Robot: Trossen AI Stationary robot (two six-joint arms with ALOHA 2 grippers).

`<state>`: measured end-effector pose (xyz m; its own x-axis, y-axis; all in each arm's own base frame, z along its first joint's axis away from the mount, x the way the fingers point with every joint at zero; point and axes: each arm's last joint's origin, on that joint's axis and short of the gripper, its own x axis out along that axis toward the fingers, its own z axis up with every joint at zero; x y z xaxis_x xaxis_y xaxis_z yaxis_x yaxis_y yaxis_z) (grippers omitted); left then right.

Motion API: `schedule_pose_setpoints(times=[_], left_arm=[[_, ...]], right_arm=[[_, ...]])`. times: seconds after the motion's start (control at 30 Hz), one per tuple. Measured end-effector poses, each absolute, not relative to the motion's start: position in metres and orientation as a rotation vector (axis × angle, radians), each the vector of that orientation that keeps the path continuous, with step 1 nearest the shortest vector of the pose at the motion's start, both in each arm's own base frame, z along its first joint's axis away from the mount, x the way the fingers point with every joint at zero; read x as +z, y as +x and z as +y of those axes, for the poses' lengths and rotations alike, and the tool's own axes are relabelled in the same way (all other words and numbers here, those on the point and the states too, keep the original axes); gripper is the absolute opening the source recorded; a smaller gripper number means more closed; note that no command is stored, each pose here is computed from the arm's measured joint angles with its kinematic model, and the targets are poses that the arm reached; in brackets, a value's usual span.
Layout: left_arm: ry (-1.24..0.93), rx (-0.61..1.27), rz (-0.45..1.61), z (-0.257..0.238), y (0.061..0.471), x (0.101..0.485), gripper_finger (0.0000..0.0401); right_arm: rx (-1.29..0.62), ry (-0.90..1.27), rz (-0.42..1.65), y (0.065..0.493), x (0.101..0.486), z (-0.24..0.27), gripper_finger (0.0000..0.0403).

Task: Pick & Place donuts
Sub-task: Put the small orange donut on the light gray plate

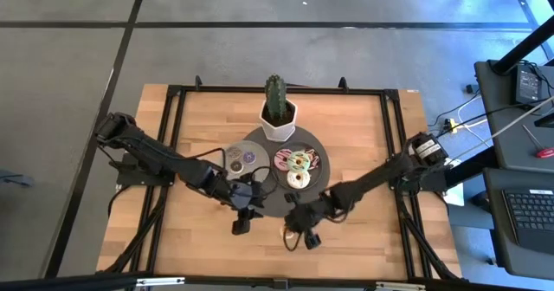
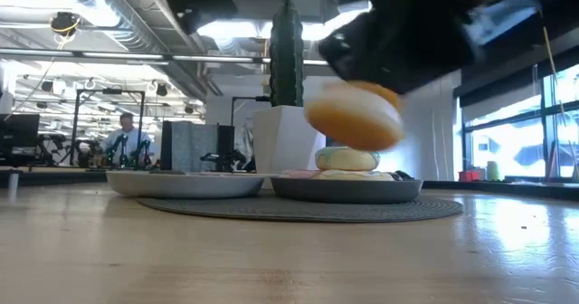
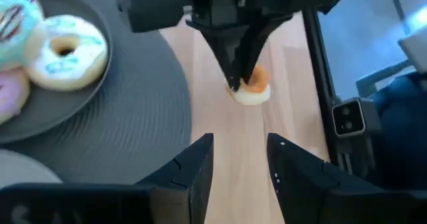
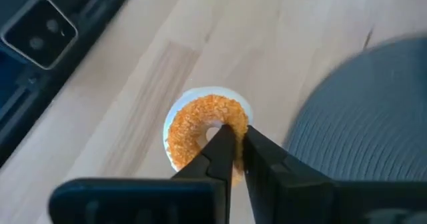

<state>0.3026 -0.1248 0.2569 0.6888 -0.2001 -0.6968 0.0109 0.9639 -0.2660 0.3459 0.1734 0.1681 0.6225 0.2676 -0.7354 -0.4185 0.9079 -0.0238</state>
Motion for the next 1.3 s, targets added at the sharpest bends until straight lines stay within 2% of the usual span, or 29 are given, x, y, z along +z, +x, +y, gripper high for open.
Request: schedule_pose_setpoints(times=[0.17, 0.37, 0.67, 0.9, 1.03, 1.3], left_arm=[[-0.284, -0.086, 0.814, -0.120, 0.291, 0.268, 0.0135], [-0.228, -0.007, 0.734, -0.117, 0.288, 0.278, 0.0132], [-0.215, -0.017, 0.748, -0.120, 0.285, 0.277, 0.0135], [-0.187, -0.030, 0.756, -0.120, 0.285, 0.276, 0.0133], [-0.177, -0.029, 0.771, -0.120, 0.284, 0.275, 0.0136], [-0.197, -0.088, 0.864, -0.118, 0.274, 0.275, 0.0132]], right_arm=[[0.422, -0.226, 0.759, 0.359, 0.171, 0.153, 0.0027], [0.329, -0.243, 0.748, 0.370, 0.171, 0.127, 0.0026], [0.209, -0.163, 0.722, 0.386, 0.167, 0.093, 0.0026], [0.173, -0.134, 0.701, 0.397, 0.162, 0.081, 0.0026], [0.168, -0.115, 0.683, 0.418, 0.171, 0.081, 0.0026], [0.182, -0.145, 0.813, 0.442, 0.165, 0.085, 0.0025]])
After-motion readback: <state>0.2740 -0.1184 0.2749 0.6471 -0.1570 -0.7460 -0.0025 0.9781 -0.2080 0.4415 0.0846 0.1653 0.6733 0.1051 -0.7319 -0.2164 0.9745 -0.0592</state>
